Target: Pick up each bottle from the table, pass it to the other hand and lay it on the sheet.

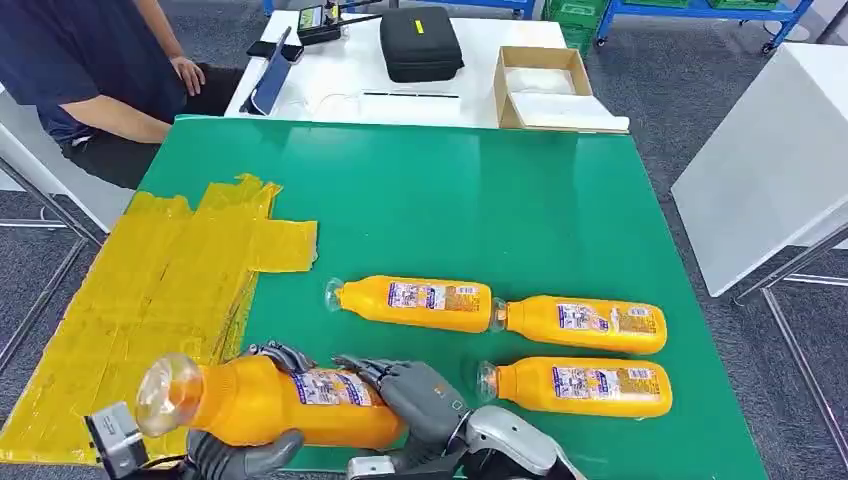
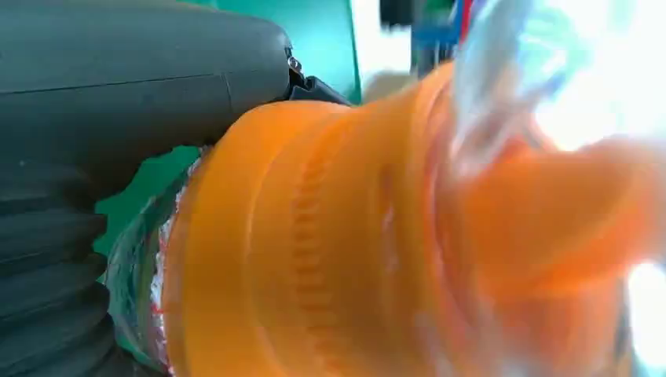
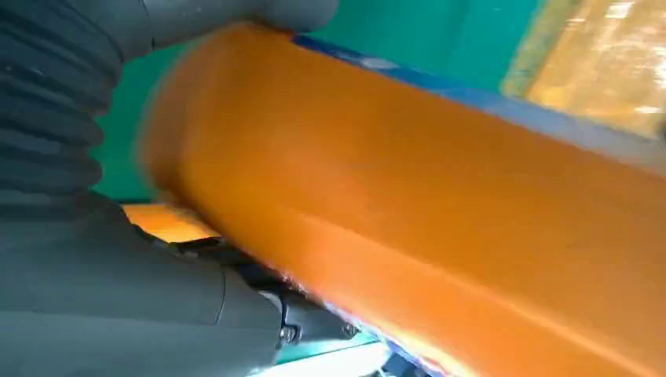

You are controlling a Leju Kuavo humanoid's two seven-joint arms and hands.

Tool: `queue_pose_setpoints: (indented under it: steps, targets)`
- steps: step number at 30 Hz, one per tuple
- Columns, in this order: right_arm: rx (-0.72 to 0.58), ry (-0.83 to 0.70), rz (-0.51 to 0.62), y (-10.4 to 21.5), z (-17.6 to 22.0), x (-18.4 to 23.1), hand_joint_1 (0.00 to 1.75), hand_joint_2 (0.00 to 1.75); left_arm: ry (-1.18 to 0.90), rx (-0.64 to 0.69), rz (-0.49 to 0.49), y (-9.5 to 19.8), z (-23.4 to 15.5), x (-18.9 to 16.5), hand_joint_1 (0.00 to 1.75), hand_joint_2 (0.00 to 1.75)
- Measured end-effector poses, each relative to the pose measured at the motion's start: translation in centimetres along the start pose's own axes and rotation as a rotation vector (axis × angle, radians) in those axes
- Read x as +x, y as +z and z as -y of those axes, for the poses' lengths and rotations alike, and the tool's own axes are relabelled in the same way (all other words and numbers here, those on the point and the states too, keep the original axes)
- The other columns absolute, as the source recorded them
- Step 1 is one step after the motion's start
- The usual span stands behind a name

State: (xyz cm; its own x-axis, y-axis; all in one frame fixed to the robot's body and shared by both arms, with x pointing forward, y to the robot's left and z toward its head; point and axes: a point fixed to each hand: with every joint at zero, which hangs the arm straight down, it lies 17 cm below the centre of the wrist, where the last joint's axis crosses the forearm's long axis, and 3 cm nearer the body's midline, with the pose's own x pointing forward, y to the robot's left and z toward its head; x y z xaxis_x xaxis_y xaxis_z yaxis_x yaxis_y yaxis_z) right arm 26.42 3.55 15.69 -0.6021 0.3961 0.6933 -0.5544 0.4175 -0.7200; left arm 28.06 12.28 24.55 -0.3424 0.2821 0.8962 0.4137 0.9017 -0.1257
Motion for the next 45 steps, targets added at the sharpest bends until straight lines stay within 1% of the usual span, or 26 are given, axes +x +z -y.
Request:
queue_pose_setpoints:
  steps: [2,4,6,8,11,15,16,19,20,22,23,25,26,27,29,33,37,42,45]
  targets:
    - [-0.032,0.030,-0.015,0.1,0.6,-0.4,0.00,0.00,-0.290,0.056,0.013,-0.7,-1.2,0.0,1.75,1.75]
    - [-0.066,0.064,-0.053,0.6,1.2,-1.1,0.00,0.00,-0.545,0.134,0.024,-1.2,-3.6,0.4,1.75,1.75]
    - [-0.117,0.085,-0.093,1.7,2.6,-2.0,0.00,0.00,-0.768,0.207,0.059,-1.3,-5.7,1.6,1.75,1.75]
    - [-0.142,0.106,-0.122,2.6,3.9,-3.1,0.00,0.00,-0.943,0.267,0.093,-1.3,-7.4,2.7,1.75,1.75]
    - [-0.170,0.121,-0.136,3.2,5.2,-3.7,0.00,0.00,-1.000,0.306,0.109,-1.3,-8.8,3.5,1.75,1.75]
    - [-0.178,0.124,-0.141,3.5,5.5,-3.8,0.00,0.00,-1.028,0.324,0.108,-1.1,-9.5,3.7,1.75,1.75]
    - [-0.180,0.124,-0.151,3.6,5.6,-4.1,0.00,0.00,-1.070,0.333,0.114,-1.1,-9.7,3.9,1.75,1.75]
    - [-0.192,0.088,-0.205,3.9,6.4,-5.4,0.00,0.00,-1.344,0.367,0.138,-1.0,-10.6,4.5,1.75,1.75]
    - [-0.200,0.082,-0.220,4.0,6.9,-5.9,0.00,1.75,-1.433,0.369,0.138,-0.8,-11.2,4.3,1.75,1.75]
    - [-0.227,0.084,-0.249,4.3,8.2,-6.8,0.00,1.75,-1.544,0.358,0.113,-0.3,-12.3,3.3,1.75,1.75]
    - [-0.236,0.091,-0.265,4.6,8.7,-7.4,0.00,1.75,-1.587,0.337,0.080,0.0,-13.1,2.2,1.75,1.75]
    - [-0.238,0.103,-0.301,5.1,9.4,-8.6,0.00,1.75,-1.660,0.259,-0.021,0.5,-14.5,-0.7,1.75,1.75]
    - [-0.233,0.105,-0.318,5.4,9.9,-9.2,0.00,1.75,-1.704,0.192,-0.096,1.1,-15.4,-3.0,1.75,1.75]
    - [-0.230,0.106,-0.325,5.5,10.4,-9.6,0.00,1.75,-1.732,0.144,-0.146,1.6,-16.1,-4.6,1.75,1.75]
    - [-0.226,0.117,-0.334,5.4,11.4,-10.1,0.00,1.75,-1.763,0.058,-0.235,2.8,-17.7,-7.5,1.75,1.75]
    - [-0.218,0.170,-0.392,4.7,13.8,-12.1,0.00,1.75,-1.762,-0.076,-0.383,4.9,-20.9,-12.4,1.75,1.75]
    - [-0.223,0.199,-0.412,4.1,15.3,-13.1,0.00,1.75,-1.773,-0.127,-0.445,6.0,-22.8,-14.3,1.75,1.75]
    - [-0.219,0.204,-0.426,4.0,15.5,-13.7,0.00,1.75,-1.785,-0.149,-0.462,6.3,-23.6,-14.9,1.75,1.75]
    - [-0.198,0.180,-0.445,4.0,15.3,-14.3,0.00,1.75,-1.773,-0.168,-0.480,6.3,-23.9,-15.3,1.75,1.75]
